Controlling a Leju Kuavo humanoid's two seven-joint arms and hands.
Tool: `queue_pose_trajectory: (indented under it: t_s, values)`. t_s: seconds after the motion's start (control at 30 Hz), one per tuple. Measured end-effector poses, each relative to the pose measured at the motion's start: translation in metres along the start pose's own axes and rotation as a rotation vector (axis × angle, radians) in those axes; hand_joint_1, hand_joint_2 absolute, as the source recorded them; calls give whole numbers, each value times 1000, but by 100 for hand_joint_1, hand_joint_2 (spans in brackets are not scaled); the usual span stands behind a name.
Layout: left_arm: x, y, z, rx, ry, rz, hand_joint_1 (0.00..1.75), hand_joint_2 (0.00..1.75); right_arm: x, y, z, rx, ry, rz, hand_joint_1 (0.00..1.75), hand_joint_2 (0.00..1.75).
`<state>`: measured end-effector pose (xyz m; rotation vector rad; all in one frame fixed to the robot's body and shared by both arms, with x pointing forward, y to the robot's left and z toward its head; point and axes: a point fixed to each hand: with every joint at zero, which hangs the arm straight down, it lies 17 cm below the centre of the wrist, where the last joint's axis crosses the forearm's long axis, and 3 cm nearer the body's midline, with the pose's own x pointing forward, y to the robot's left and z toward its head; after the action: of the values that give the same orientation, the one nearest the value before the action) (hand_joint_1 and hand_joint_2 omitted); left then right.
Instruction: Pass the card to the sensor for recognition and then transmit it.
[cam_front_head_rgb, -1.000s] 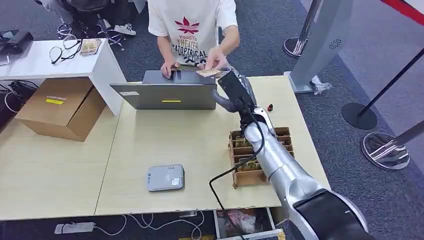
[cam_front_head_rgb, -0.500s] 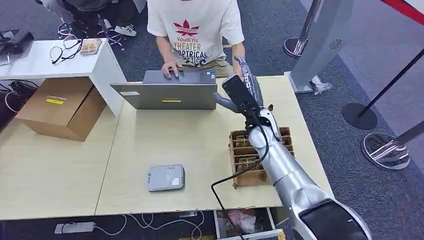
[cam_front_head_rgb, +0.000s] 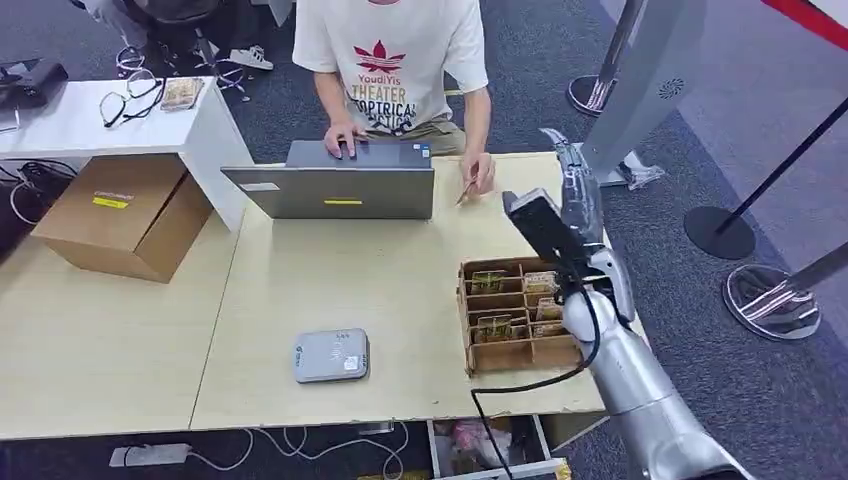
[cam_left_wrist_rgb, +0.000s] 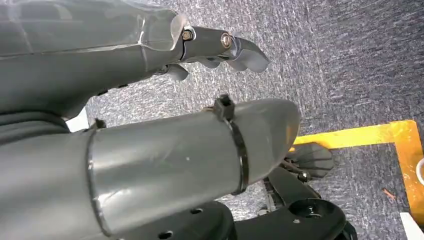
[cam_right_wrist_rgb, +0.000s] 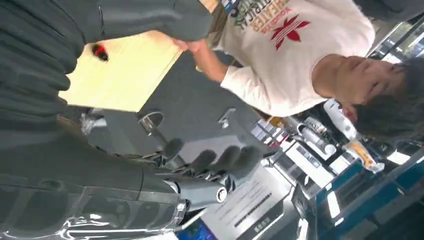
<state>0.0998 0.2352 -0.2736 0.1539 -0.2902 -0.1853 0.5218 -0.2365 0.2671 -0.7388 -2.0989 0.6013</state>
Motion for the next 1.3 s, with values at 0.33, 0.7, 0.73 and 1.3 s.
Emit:
queue_pose_trajectory:
  t_s: [0.33,0.7,0.73,1.3]
  values:
    - [-1,0,0,0,-4,9,0,0,-11,-15,42,25,-9,81,65,175]
    - [-2,4,0,9,-1,27,0,0,-11,-12,59,62,-15,113,82,175]
    - [-2,4,0,9,-1,28,0,0,-12,-10,61,68,-12,116,80,175]
    - [-3,5,0,11,-4,39,0,0,-32,4,103,154,48,166,84,175]
